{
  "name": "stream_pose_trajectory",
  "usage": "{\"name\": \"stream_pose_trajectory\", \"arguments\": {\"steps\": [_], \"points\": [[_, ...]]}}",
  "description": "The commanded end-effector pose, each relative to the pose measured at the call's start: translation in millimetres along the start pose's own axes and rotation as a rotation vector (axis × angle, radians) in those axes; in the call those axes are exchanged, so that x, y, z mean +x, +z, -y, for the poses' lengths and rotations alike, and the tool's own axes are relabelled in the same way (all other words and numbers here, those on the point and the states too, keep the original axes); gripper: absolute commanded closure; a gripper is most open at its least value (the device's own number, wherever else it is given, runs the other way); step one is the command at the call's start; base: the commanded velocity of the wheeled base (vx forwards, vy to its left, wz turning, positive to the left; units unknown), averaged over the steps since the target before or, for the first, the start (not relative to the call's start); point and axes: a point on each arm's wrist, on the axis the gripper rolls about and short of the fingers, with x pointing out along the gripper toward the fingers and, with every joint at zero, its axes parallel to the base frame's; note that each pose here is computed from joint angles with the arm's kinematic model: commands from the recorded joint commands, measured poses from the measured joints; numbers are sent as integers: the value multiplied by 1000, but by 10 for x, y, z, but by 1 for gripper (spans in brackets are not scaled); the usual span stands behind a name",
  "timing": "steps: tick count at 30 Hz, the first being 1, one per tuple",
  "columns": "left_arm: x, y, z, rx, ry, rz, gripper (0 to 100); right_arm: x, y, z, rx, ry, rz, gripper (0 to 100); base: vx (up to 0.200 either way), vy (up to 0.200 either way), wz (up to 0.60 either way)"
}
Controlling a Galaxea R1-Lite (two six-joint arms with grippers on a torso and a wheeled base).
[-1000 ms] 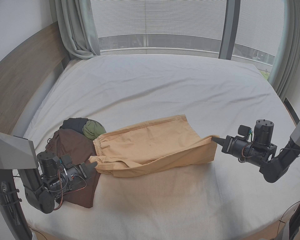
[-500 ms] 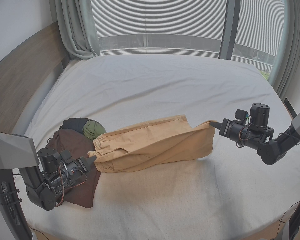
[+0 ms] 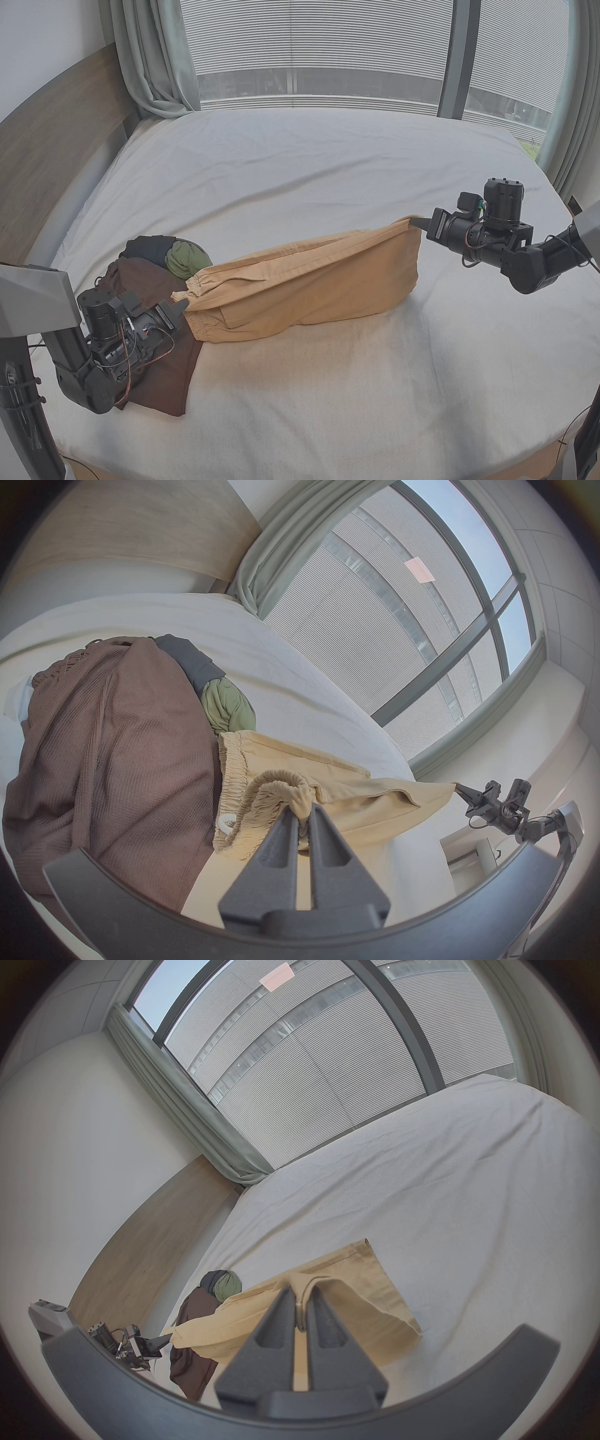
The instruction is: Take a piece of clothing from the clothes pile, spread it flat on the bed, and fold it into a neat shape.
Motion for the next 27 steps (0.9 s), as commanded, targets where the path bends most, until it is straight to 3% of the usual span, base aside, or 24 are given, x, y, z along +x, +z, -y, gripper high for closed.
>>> {"name": "stream_pose_trajectory", "arguments": {"steps": [1, 17, 27], "points": [[56, 5, -26, -14, 8, 12, 100, 154, 74, 20, -3, 4, 10, 100, 0, 0, 0], [280, 8, -165, -41, 32, 48, 100, 521, 2, 183, 4, -10, -8, 100, 0, 0, 0], [455, 61, -203, -52, 21, 94, 100, 680, 57, 217, -8, -33, 47, 100, 0, 0, 0]]}}
